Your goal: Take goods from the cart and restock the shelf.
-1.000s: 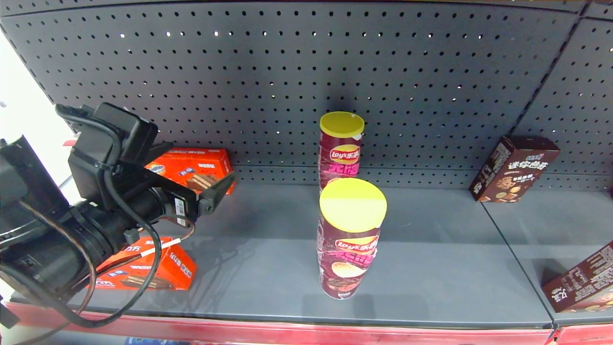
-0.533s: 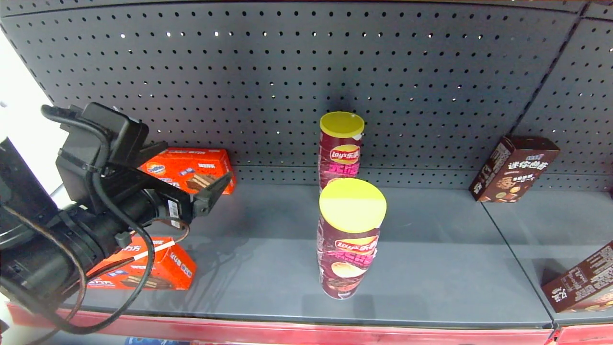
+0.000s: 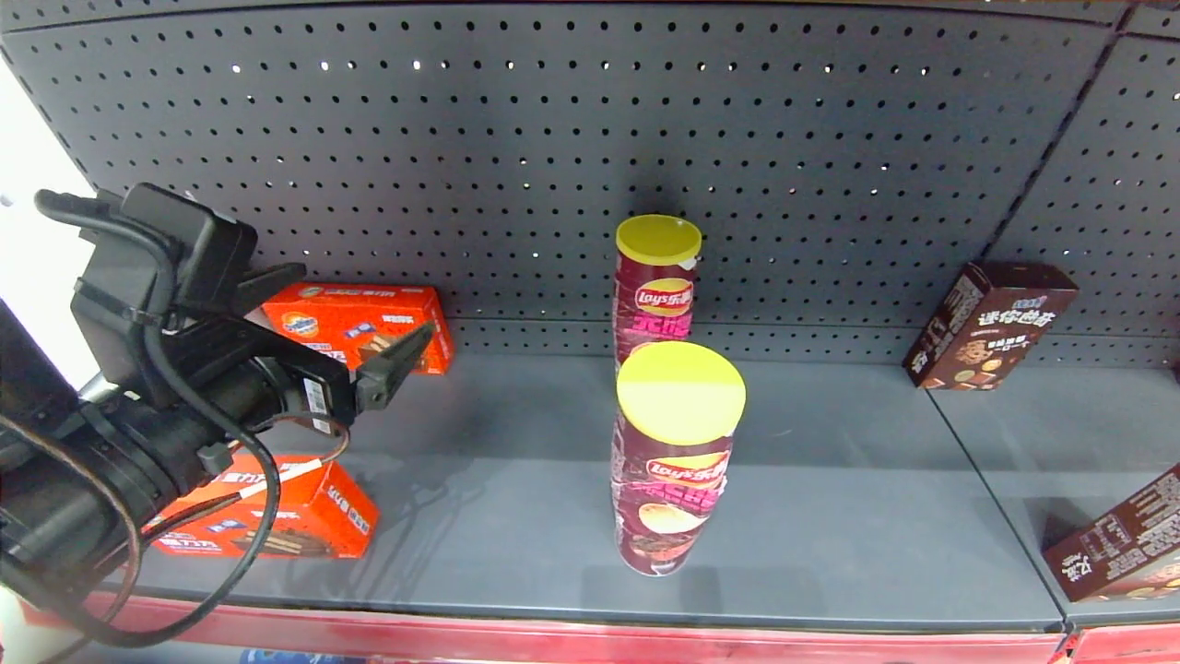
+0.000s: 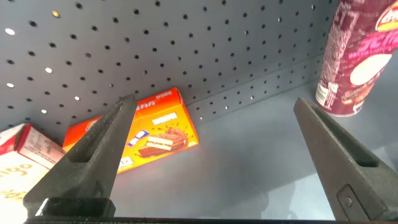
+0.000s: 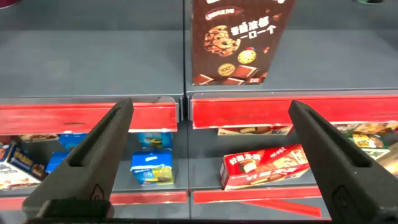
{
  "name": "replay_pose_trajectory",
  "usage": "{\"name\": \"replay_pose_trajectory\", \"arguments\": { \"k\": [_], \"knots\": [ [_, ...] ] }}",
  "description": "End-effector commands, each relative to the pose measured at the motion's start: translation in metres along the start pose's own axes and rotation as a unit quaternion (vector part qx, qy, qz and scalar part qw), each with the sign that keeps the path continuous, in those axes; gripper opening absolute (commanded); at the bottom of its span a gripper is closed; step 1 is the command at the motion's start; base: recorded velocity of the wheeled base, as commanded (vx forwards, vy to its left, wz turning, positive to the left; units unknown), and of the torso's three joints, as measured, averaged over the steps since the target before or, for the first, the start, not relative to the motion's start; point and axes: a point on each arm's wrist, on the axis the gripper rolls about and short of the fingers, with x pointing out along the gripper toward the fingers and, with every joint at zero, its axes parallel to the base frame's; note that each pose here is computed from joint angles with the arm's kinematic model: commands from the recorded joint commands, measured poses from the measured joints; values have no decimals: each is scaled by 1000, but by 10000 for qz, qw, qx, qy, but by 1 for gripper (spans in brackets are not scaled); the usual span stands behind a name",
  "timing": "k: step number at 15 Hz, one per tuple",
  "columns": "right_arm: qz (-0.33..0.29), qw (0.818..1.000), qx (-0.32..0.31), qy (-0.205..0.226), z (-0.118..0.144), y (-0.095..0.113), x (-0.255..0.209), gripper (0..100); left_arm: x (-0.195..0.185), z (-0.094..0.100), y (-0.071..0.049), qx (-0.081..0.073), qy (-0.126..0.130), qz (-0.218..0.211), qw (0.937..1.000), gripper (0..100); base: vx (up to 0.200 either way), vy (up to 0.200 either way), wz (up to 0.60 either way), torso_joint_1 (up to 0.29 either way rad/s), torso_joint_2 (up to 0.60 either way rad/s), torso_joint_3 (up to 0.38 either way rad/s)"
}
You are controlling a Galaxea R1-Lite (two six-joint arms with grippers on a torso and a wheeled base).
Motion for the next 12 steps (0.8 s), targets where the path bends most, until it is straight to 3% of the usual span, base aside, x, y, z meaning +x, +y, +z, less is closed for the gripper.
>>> {"name": "replay_pose_trajectory", "arguments": {
  "k": [1,6,7,8,9,10,11,12],
  "knots": [
    [5,10000,-9,-30,-1,0,-1,100,-7,1,2,-10,-27,40,10000,100,0,0,0,0,0,0],
    [-2,10000,-9,-30,-1,0,-1,100,-64,-3,4,-39,-264,-41,9996,100,0,0,0,0,0,0],
    [-2,10000,-9,-30,-1,0,-1,100,-82,-13,4,-45,-201,-68,9998,100,0,0,0,0,0,0],
    [-2,10000,-9,-30,-1,0,-1,100,-102,-35,4,-28,127,27,9999,100,0,0,0,0,0,0],
    [-2,10000,-9,-30,-1,0,-1,100,-127,-53,2,-93,273,-14,9996,100,0,0,0,0,0,0],
    [-2,10000,-9,-30,-1,0,-1,100,-141,-62,1,-116,333,-54,9994,100,0,0,0,0,0,0],
    [-2,10000,-9,-30,-1,0,-1,100,-157,-78,-3,-79,693,-178,9974,100,0,0,0,0,0,0],
    [-2,10000,-9,-30,-1,0,-1,100,-157,-78,-3,-79,693,-178,9974,100,0,0,0,0,0,0]
  ]
}}
